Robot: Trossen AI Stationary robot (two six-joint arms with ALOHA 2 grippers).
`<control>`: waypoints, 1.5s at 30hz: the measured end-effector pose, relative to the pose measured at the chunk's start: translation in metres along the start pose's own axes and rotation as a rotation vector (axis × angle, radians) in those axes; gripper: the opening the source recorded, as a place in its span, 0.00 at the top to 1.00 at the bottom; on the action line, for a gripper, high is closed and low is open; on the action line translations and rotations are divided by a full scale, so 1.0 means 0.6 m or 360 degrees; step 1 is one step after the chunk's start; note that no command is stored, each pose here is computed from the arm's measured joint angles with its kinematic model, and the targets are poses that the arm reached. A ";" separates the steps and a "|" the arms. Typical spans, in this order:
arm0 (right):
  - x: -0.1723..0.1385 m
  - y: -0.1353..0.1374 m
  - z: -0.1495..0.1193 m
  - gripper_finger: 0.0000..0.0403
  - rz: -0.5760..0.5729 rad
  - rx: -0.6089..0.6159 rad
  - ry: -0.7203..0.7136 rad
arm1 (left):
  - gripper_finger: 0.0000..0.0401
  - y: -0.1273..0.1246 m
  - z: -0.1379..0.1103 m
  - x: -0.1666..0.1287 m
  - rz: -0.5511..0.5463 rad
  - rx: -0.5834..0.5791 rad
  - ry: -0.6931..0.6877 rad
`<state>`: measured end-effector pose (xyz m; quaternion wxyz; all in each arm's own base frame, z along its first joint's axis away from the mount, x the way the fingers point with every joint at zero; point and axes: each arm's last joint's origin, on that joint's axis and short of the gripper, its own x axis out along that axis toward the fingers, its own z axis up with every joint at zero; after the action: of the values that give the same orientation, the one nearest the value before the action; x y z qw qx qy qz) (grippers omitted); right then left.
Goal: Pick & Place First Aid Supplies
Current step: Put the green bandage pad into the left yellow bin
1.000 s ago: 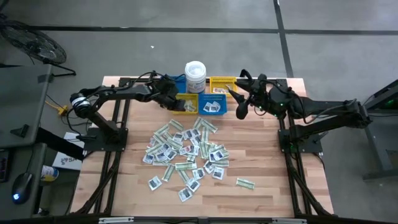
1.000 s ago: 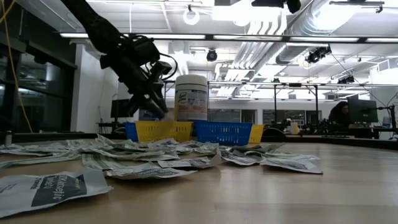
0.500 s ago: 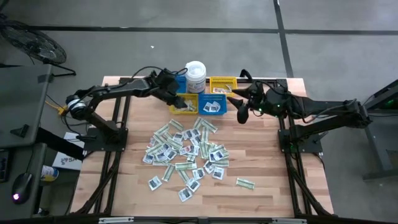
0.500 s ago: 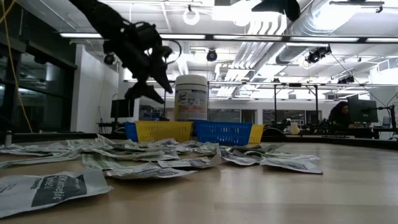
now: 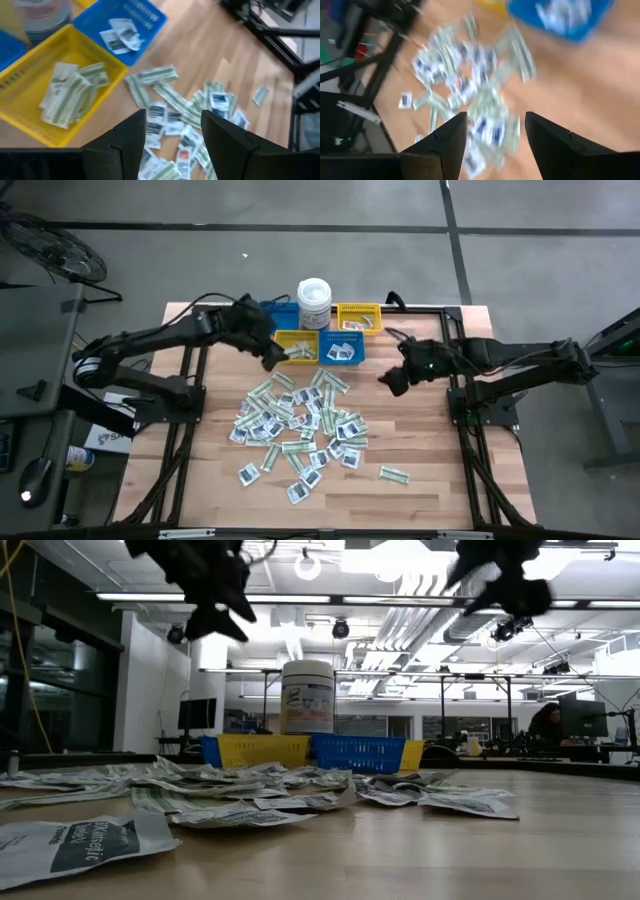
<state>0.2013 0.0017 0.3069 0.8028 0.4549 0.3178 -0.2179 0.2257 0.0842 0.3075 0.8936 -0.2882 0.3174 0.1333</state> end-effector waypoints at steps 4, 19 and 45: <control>0.010 -0.004 -0.041 0.52 -0.0083 0.0241 0.0197 | 0.53 -0.036 -0.014 -0.017 -0.0025 0.0106 -0.0053; 0.067 -0.007 -0.231 0.52 -0.0150 0.0755 0.0627 | 0.53 -0.103 -0.053 -0.028 -0.0188 0.0369 -0.0009; 0.204 -0.006 -0.363 0.52 -0.0943 0.0839 0.0899 | 0.53 -0.112 -0.059 -0.028 -0.0204 0.0429 -0.0001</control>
<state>0.2174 0.1818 0.1343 0.4460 0.5742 0.5731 -0.3781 0.2234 0.0085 0.3248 0.9309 -0.1854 0.3130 0.0322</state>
